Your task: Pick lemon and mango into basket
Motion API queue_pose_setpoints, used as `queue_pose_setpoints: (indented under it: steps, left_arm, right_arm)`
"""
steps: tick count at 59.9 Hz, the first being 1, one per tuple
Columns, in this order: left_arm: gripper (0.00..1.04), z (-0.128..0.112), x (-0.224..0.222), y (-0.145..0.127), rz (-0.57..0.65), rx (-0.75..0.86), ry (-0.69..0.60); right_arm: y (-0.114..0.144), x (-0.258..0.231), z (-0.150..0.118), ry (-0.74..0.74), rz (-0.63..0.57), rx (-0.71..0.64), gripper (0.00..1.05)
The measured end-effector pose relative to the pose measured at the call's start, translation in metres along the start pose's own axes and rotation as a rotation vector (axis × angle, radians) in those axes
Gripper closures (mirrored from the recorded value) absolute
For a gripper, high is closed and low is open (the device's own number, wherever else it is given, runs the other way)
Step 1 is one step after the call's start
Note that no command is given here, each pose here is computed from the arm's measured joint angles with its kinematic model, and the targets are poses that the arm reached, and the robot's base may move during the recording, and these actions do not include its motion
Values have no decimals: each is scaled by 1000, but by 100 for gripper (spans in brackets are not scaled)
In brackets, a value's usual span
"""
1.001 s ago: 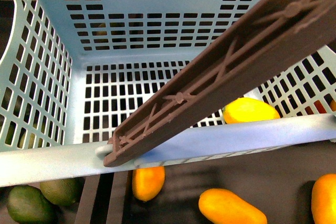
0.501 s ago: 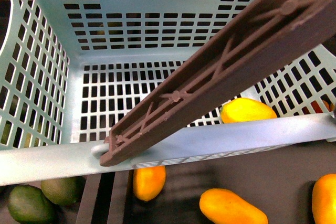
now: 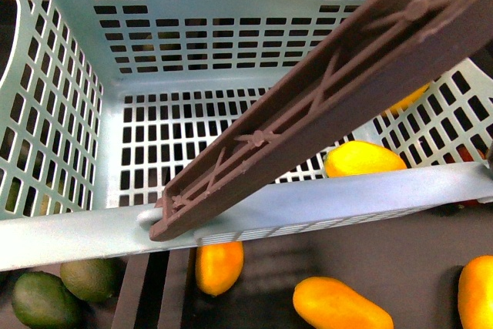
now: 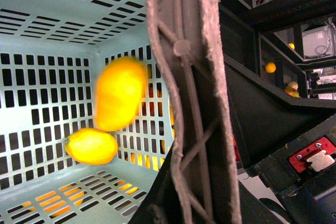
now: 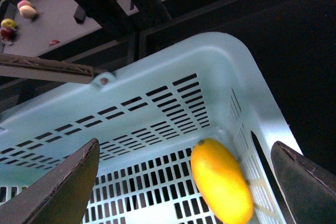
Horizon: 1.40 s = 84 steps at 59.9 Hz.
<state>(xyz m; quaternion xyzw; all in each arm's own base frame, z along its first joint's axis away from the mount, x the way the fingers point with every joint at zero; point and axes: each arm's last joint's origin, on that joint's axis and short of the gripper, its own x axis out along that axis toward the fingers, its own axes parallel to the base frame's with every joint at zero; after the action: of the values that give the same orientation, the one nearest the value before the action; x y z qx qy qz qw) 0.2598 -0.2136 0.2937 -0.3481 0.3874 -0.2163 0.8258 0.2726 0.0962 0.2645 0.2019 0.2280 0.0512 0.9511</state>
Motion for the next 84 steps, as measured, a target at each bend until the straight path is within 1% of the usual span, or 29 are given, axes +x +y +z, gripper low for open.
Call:
queue_pose_setpoints:
  steps: [6, 9, 18, 22, 25, 28, 32, 34, 40, 46, 60, 61, 67, 70, 75, 84]
  left_arm:
    - [100, -1, 1, 1, 3, -9, 7]
    - [100, -1, 1, 1, 5, -8, 5]
    - [100, 0, 1, 2, 10, -8, -2]
    - [100, 0, 1, 2, 9, -9, -2]
    - [100, 0, 1, 1, 8, -6, 0]
    - [100, -1, 1, 1, 4, -5, 5]
    - [100, -1, 1, 1, 1, -6, 11]
    - [100, -1, 1, 1, 1, -9, 11]
    - [100, -1, 1, 1, 5, -8, 4]
    - [100, -1, 1, 1, 7, -8, 2]
    - [100, -1, 1, 1, 7, -8, 2]
    - [100, -1, 1, 1, 7, -8, 1]
    - [100, -1, 1, 1, 7, -7, 2]
    - [100, -1, 1, 1, 6, -8, 3]
    - [100, -1, 1, 1, 6, -8, 4]
    - [100, -1, 1, 1, 6, -6, 3]
  right_arm:
    - [-6, -6, 0, -8, -43, 4, 9]
    - [-13, -11, 2, -31, -88, 8, 9]
    - [-32, -33, 13, -145, -228, 9, 9]
    - [-37, -40, 18, -180, -251, 15, 9]
    - [-37, -41, 18, -184, -236, -3, 9]
    - [-41, -40, 13, -258, -140, -71, 17]
    - [-50, -42, 2, -357, -83, -189, 28]
    - [-52, -43, -2, -382, -76, -225, 31]
    - [-66, -56, -17, -462, -77, -335, 49]
    - [-77, -63, -30, -469, -89, -372, 64]
    - [-96, -76, -58, -451, -99, -398, 101]
    - [-97, -77, -60, -452, -100, -405, 103]
    - [-102, -82, -68, -456, -97, -406, 103]
    - [-107, -85, -70, -449, -77, -411, 103]
    - [-115, -89, -75, -455, -103, -404, 103]
    - [-118, -95, -85, -455, -103, -405, 103]
